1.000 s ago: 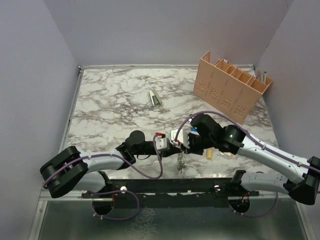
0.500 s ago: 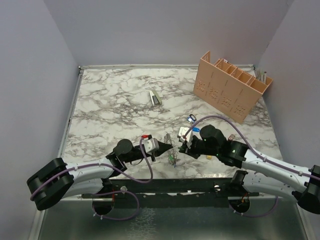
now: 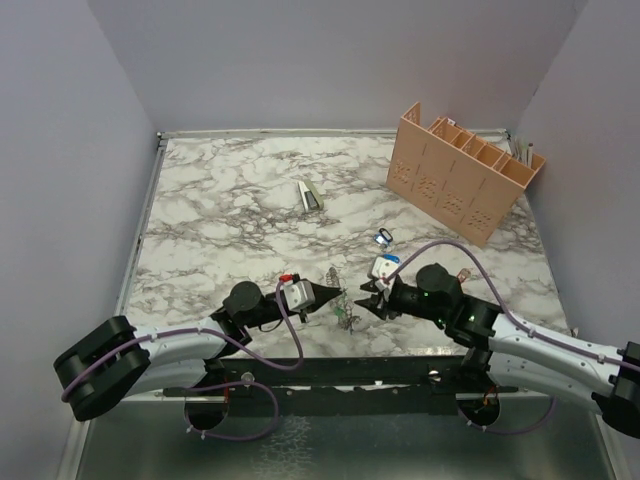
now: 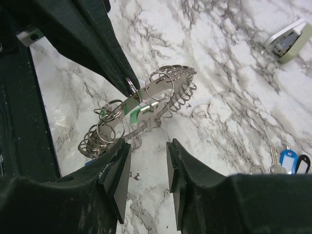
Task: Remove the keys from the keyring
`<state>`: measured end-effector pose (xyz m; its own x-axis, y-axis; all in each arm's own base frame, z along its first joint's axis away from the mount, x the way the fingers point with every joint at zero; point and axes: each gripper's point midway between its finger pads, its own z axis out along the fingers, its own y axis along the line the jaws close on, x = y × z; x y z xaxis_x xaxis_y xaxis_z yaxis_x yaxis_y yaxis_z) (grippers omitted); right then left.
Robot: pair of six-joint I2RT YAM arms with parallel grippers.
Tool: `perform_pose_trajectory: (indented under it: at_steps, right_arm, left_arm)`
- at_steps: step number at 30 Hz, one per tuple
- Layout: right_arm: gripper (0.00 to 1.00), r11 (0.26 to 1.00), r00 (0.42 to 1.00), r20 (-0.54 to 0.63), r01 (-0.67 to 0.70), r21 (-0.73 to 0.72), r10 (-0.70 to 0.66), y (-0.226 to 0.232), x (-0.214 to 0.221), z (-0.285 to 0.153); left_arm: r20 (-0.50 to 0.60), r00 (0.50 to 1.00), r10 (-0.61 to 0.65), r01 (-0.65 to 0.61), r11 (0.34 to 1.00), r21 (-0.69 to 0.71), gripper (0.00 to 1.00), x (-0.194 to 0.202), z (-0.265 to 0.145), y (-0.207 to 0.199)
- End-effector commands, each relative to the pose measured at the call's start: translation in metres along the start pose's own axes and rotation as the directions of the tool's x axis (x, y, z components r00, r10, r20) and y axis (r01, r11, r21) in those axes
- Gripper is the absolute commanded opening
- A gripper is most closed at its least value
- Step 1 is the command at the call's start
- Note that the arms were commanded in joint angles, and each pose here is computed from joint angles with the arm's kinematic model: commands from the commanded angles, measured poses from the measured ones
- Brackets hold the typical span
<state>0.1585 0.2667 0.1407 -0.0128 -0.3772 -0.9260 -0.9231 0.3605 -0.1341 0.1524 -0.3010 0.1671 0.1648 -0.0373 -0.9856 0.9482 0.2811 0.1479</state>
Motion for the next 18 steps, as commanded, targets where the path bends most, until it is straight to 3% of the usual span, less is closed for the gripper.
perform_pose_trajectory:
  at_steps: [1,7,18]
  right_arm:
    - [0.44,0.998,0.980,0.195,0.014,0.061,-0.025,-0.008,-0.037,-0.013]
    - [0.43,0.997,0.942,0.329,0.076,0.003,-0.073,0.006,-0.055,-0.021]
    - [0.33,0.984,0.947,0.311,0.126,-0.123,-0.082,0.027,-0.051,-0.010]
  left_arm:
    - [0.069,0.996,0.054,-0.058,0.997,0.045,0.00,-0.016,0.002,-0.005]
    - [0.079,0.996,0.038,-0.050,0.987,0.154,0.00,-0.018,0.005,-0.023]
    - [0.099,0.995,0.025,-0.044,0.980,0.192,0.00,-0.025,0.005,-0.030]
